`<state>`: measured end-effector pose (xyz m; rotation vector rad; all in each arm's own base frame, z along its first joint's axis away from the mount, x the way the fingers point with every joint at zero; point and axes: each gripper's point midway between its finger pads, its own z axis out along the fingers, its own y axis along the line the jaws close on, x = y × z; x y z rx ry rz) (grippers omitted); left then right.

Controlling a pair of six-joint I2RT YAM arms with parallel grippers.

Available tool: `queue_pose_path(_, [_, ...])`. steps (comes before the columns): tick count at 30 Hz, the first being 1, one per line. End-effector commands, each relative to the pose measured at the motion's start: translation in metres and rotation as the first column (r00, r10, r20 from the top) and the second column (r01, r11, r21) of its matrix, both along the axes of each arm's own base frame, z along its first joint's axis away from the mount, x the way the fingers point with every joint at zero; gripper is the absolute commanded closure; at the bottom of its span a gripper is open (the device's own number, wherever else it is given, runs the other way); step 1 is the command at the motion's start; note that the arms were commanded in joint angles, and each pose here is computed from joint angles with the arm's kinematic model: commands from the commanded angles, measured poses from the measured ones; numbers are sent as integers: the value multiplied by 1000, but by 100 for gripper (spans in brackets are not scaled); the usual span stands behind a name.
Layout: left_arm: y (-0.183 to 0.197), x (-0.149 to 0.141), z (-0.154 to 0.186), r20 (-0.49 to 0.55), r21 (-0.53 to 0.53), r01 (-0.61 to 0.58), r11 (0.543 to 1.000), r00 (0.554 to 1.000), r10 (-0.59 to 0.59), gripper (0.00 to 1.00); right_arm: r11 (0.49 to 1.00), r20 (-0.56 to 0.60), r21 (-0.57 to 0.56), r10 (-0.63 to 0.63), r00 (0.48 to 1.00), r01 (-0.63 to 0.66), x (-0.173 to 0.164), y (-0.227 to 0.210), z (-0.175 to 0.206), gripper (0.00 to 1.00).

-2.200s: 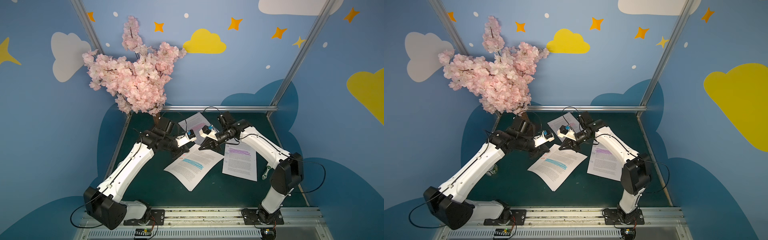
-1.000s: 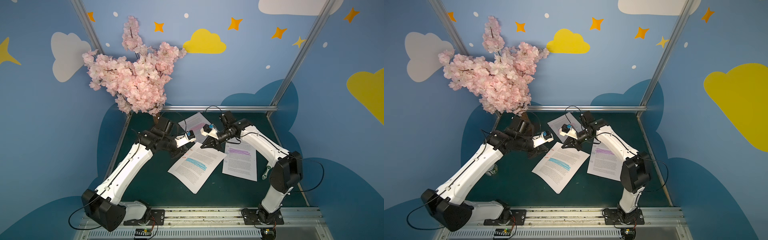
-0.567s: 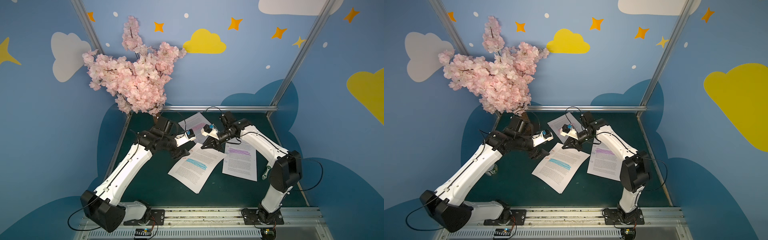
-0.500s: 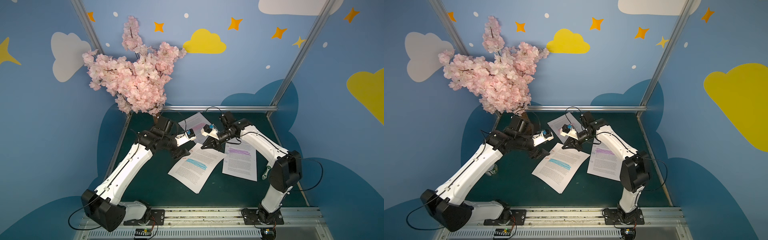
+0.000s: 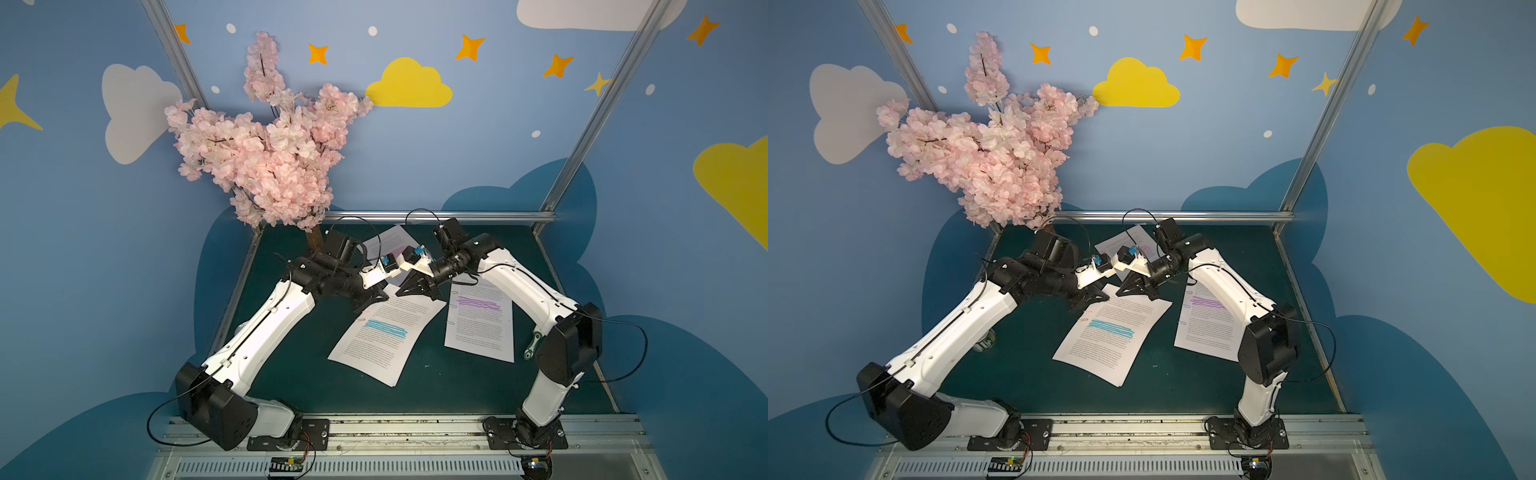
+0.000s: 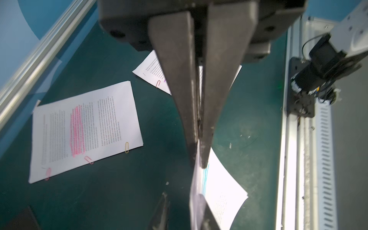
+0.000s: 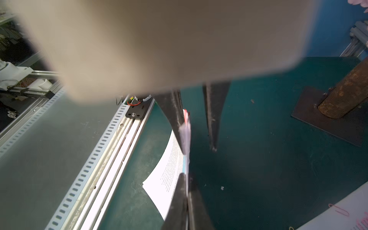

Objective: Unclip the paperclips from the documents
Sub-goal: Adjust the document.

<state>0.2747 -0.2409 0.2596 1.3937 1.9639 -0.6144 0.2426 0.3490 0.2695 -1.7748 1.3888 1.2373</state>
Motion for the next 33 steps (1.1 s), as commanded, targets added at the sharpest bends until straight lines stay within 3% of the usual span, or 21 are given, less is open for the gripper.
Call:
queue_pose_path(1, [-16, -2, 22, -7, -99, 38, 994, 999, -39, 97, 1000, -13, 14, 23, 1000, -23, -4, 4, 5, 100])
queue_pose_path(7, [-17, -12, 29, -31, -118, 70, 991, 997, -74, 98, 1000, 5, 27, 13, 1000, -13, 2, 4, 11, 100])
queue_pose_path(8, [-15, -12, 32, -25, -120, 62, 991, 998, -66, 98, 1000, 12, 22, 1, 1000, -1, 4, 2, 11, 94])
queue_pose_path(12, [-6, -8, 52, 25, -138, 31, 990, 999, -28, 98, 997, 8, 40, -66, 998, 65, 20, -17, 15, 48])
queue_pose_path(14, [0, -8, 65, 47, -150, 16, 989, 999, -9, 98, 991, -14, 91, -101, 995, 102, 29, -29, 25, 34])
queue_pose_path(16, [4, -9, 76, 65, -155, 13, 988, 998, -3, 98, 984, -22, 129, -125, 992, 127, 34, -36, 33, 28])
queue_pose_path(33, [37, -3, 143, 159, -278, -104, 955, 975, 152, 98, 934, -80, 297, -183, 980, 198, 57, -62, 64, 24])
